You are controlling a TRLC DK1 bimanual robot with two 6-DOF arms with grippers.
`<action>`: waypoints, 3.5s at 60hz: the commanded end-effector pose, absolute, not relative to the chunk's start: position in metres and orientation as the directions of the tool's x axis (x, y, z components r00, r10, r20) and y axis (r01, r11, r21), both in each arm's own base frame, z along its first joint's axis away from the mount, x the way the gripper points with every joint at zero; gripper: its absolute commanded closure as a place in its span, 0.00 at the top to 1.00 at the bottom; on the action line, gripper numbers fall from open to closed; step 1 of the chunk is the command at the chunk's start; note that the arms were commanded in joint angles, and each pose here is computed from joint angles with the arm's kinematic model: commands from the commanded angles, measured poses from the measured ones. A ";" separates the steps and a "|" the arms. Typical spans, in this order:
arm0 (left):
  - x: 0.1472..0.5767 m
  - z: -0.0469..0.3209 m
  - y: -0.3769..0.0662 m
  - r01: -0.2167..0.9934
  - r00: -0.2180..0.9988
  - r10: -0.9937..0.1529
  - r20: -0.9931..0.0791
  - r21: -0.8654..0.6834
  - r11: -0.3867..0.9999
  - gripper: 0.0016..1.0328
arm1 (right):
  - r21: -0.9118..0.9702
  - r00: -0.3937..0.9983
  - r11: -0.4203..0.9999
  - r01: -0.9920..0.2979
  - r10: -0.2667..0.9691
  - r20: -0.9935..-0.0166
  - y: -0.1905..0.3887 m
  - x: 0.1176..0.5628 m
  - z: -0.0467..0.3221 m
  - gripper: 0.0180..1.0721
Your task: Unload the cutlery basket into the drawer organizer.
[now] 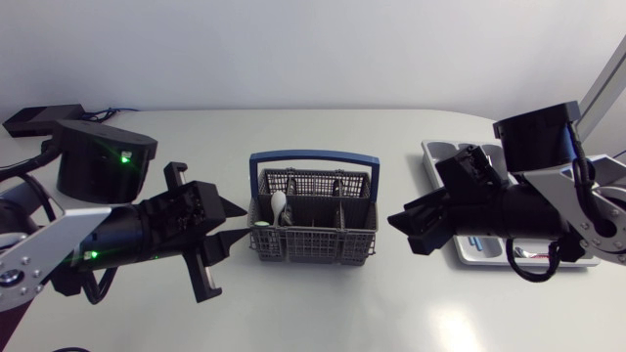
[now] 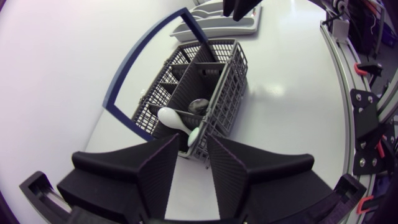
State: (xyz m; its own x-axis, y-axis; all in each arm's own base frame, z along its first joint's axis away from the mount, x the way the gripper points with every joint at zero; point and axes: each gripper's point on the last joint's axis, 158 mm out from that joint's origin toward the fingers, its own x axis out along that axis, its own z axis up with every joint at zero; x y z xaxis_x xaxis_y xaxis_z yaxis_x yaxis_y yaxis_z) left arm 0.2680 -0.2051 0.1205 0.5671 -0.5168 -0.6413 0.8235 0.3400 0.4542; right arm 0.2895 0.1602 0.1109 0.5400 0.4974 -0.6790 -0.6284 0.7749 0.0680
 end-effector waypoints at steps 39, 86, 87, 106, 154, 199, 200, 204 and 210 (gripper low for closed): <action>0.288 0.103 -0.224 0.802 0.584 -0.396 -0.709 0.581 0.141 0.36 | 0.026 0.514 0.746 -0.666 0.483 -0.709 0.159 0.270 0.095 0.57; 0.322 0.092 -0.215 0.790 0.602 -0.331 -0.727 0.602 0.114 0.20 | 0.020 0.511 0.742 -0.670 0.481 -0.712 0.158 0.268 0.087 0.57; 0.322 0.090 -0.215 0.791 0.600 -0.329 -0.729 0.602 0.110 0.19 | 0.021 0.510 0.742 -0.670 0.481 -0.713 0.158 0.268 0.086 0.57; 0.322 0.081 -0.216 0.803 0.582 -0.320 -0.748 0.591 0.081 0.03 | 0.023 0.505 0.741 -0.671 0.480 -0.717 0.157 0.266 0.084 0.57; 0.295 0.242 -0.235 0.725 0.687 -0.487 -0.540 0.469 0.504 0.03 | -0.103 0.617 0.743 -0.661 0.460 -0.639 0.157 0.250 0.122 0.57; 0.311 0.193 -0.330 0.743 0.300 -0.679 -0.670 -0.282 0.607 0.03 | -0.301 0.728 0.682 -0.666 0.507 -0.462 0.226 0.276 0.176 0.57; 0.311 0.193 -0.331 0.743 0.302 -0.680 -0.668 -0.282 0.607 0.03 | -0.308 0.732 0.682 -0.663 0.506 -0.456 0.227 0.277 0.176 0.57; 0.314 0.195 -0.329 0.733 0.302 -0.685 -0.663 -0.297 0.612 0.03 | -0.325 0.741 0.679 -0.658 0.505 -0.442 0.231 0.281 0.174 0.57; 0.319 0.199 -0.326 0.714 0.286 -0.708 -0.646 -0.349 0.607 0.03 | -0.352 0.759 0.680 -0.643 0.504 -0.412 0.234 0.288 0.176 0.56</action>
State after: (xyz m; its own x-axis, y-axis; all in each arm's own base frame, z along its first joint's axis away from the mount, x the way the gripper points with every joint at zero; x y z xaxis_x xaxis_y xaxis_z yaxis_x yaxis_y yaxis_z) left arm 0.3088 -0.3268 0.1897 0.2841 -0.6918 -0.6638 0.7430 0.5964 -0.3037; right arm 0.2864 0.2331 0.1858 0.7560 0.5145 -0.4047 -0.6442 0.6943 -0.3208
